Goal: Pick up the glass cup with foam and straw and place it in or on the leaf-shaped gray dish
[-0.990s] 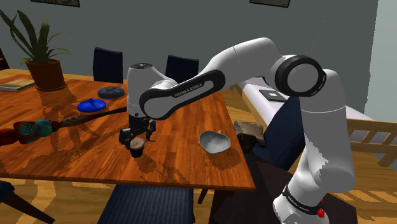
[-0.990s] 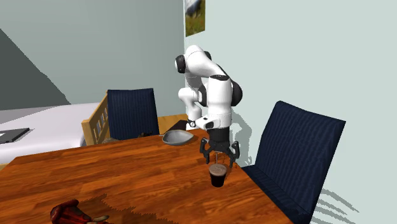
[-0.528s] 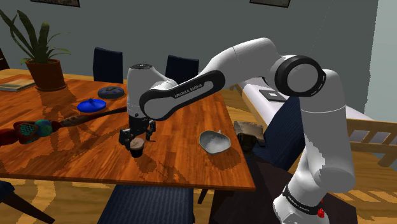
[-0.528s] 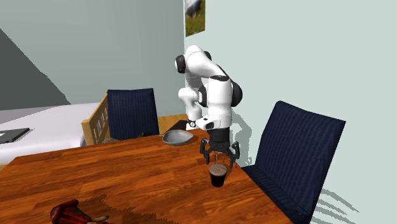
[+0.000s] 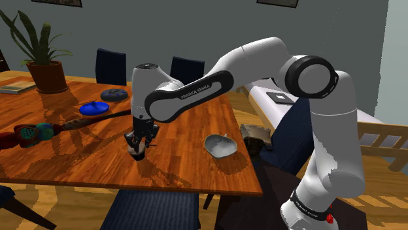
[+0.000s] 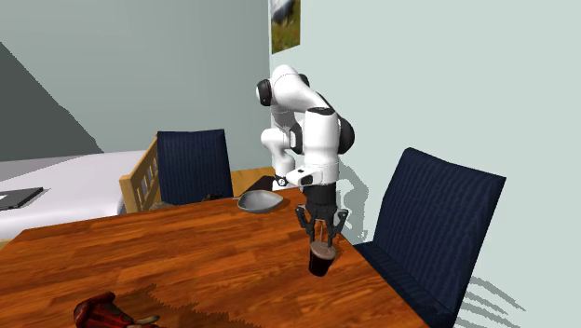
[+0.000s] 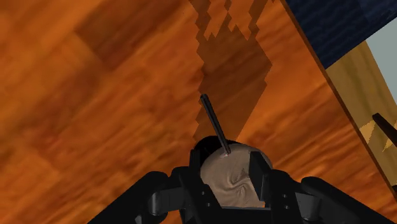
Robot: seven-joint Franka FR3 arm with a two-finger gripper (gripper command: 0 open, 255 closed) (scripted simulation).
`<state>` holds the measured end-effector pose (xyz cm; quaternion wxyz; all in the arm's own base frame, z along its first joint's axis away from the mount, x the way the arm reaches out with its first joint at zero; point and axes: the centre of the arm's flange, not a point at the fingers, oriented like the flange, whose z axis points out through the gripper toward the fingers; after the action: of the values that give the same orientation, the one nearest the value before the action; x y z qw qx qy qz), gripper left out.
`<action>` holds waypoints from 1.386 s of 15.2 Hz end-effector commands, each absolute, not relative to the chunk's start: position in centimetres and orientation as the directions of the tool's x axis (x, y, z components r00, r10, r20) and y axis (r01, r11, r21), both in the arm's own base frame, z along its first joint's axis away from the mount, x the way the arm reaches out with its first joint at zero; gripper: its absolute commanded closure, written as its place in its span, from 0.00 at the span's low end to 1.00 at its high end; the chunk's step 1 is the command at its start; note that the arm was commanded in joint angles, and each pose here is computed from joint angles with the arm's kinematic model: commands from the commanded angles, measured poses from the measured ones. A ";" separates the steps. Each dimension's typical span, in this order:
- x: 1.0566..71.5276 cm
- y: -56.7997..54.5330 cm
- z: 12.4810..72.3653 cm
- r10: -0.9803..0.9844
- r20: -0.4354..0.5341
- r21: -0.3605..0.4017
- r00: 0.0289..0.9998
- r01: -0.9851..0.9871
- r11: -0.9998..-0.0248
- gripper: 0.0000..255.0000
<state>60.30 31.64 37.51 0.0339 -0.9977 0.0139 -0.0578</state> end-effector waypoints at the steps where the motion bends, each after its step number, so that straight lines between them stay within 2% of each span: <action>1: 60.1 31.4 36.6 -0.032 0.098 -0.061 0.995 -0.026 -0.998 1.00; 21: 60.7 31.9 45.6 -0.032 0.099 -0.061 0.995 -0.026 -0.998 1.00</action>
<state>60.66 31.88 45.67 0.0300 -0.9982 0.0144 -0.0502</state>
